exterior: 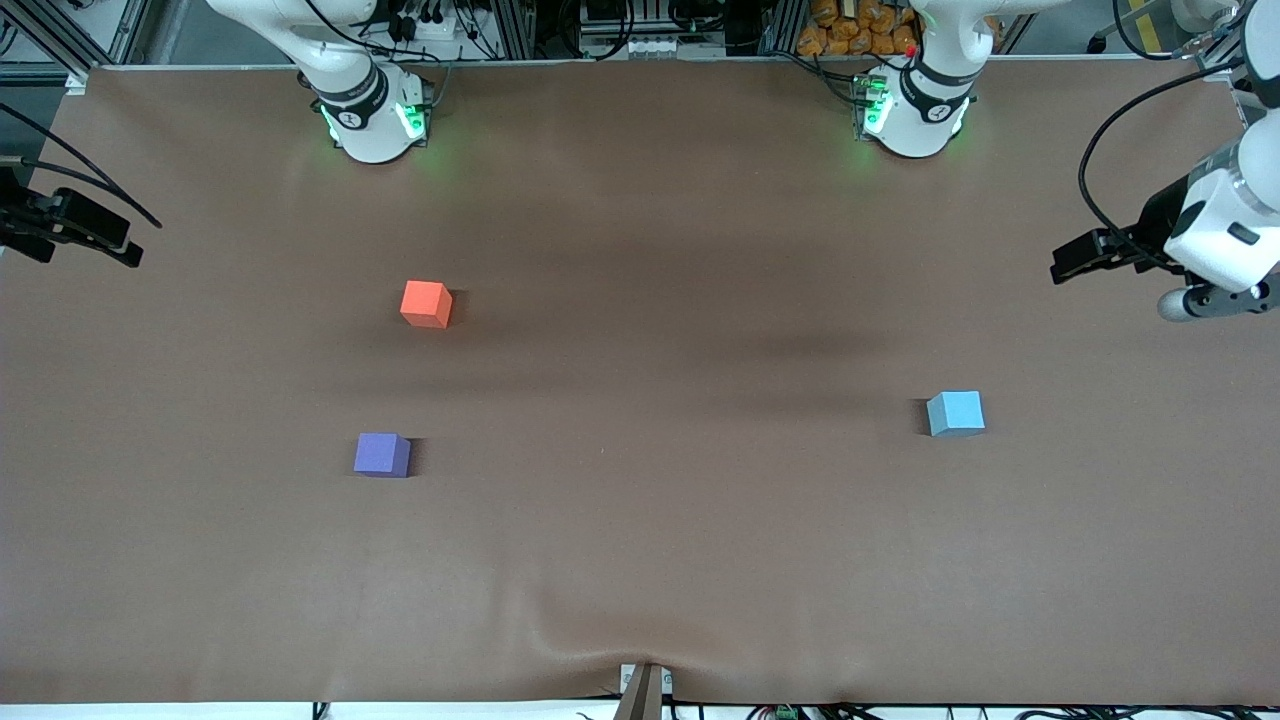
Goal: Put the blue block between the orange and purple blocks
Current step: 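Move the left gripper down toward the light blue cube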
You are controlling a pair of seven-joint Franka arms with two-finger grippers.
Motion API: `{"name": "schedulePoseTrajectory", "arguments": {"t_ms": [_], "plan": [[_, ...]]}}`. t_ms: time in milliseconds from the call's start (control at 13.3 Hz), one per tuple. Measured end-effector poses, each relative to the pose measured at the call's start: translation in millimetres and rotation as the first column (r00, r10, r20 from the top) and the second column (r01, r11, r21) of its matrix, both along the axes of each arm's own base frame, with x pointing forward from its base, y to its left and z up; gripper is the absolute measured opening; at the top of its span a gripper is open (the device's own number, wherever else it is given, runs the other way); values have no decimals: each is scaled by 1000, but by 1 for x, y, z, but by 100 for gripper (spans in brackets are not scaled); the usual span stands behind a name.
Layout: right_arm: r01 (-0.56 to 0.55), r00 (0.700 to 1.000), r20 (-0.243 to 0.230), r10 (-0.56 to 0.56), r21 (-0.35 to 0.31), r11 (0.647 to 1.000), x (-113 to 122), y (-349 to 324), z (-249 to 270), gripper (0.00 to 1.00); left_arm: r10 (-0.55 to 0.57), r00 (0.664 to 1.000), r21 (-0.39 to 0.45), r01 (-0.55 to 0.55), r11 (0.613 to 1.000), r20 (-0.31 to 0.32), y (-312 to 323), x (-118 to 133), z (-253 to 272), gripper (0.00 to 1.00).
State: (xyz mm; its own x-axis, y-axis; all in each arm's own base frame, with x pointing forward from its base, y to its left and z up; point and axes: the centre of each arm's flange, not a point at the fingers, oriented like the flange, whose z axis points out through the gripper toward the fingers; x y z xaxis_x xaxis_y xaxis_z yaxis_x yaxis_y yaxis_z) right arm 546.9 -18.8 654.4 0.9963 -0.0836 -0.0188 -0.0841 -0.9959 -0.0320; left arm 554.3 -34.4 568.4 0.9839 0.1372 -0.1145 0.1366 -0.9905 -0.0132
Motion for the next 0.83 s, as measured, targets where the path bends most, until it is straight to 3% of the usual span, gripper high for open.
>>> {"name": "schedulePoseTrajectory", "arguments": {"t_ms": [827], "plan": [[0,1000,0,0,1,1000,0,0,0,100,13,999,-5,-13,1000,36,6,12,-102,100]]}}
